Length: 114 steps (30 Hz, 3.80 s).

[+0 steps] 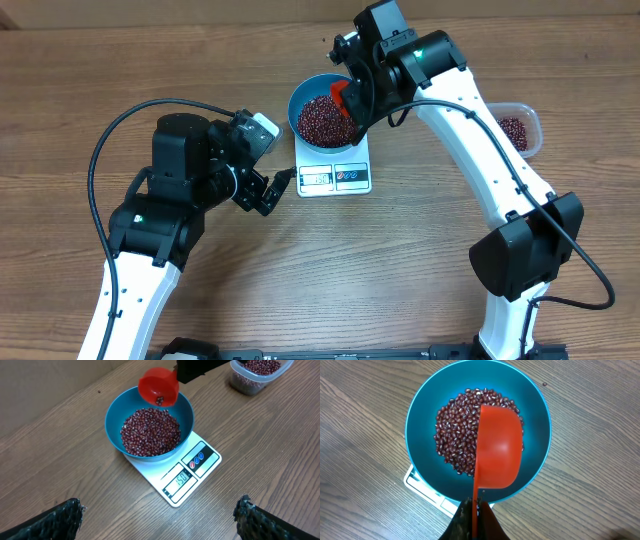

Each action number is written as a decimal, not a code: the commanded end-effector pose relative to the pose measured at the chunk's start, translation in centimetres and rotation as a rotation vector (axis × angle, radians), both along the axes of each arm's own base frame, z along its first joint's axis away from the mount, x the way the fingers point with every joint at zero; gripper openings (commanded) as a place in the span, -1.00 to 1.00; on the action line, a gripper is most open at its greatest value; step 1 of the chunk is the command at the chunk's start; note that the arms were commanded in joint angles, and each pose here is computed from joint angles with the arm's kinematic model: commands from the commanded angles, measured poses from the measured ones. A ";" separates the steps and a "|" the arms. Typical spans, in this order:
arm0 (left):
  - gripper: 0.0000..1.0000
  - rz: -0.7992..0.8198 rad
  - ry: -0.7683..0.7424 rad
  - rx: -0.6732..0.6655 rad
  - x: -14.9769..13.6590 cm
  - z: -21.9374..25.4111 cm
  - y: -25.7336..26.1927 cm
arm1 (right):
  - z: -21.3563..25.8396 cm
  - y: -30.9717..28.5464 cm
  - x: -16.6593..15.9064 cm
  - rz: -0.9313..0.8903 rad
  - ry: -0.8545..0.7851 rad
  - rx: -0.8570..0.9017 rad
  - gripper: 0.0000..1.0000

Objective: Scoop item into bowl and weigh 150g on scale
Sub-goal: 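Lift the red scoop out of the blue bowl with the right gripper, then carry the red scoop with the right gripper over to the bean tub, then lower the scoop into the bean tub and open the right gripper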

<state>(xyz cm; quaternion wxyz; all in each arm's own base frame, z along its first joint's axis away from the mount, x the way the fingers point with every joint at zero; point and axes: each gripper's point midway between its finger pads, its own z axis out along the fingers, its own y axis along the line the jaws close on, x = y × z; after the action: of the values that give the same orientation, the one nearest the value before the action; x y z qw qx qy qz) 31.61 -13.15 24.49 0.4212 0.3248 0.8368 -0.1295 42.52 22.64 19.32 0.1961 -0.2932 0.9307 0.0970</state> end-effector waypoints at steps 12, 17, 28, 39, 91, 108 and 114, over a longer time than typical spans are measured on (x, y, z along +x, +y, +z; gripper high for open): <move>0.99 0.003 0.010 -0.017 0.0 0.0 -0.1 | 4.1 0.8 -0.9 0.017 0.051 0.252 -0.93; 0.99 0.003 0.010 -0.017 0.0 0.0 -0.1 | 5.3 1.2 -1.3 0.049 0.107 0.397 -0.93; 0.99 0.003 0.010 -0.017 0.0 0.0 -0.1 | 9.3 -4.5 -0.8 -0.015 0.177 0.681 -0.93; 0.99 0.003 0.010 -0.017 0.0 0.0 -0.1 | 10.7 -18.1 -0.3 -0.348 0.120 0.682 -0.93; 0.99 0.003 0.010 -0.017 0.0 0.0 -0.1 | -2.0 -28.1 0.7 -1.283 0.412 0.358 -0.93; 0.99 0.003 0.010 -0.017 0.0 0.0 -0.1 | -6.7 -27.0 -0.4 -1.325 0.545 0.414 0.49; 0.98 0.003 0.011 -0.017 0.0 -0.1 -0.1 | -6.8 -27.7 -1.0 -1.324 0.553 0.403 0.67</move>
<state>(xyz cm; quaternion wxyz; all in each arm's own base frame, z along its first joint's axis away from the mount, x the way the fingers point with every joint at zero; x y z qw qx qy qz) 31.61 -13.16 24.49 0.4212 0.3249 0.8368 -0.1297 41.87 -4.50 12.70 0.0248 0.4048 0.8925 0.1973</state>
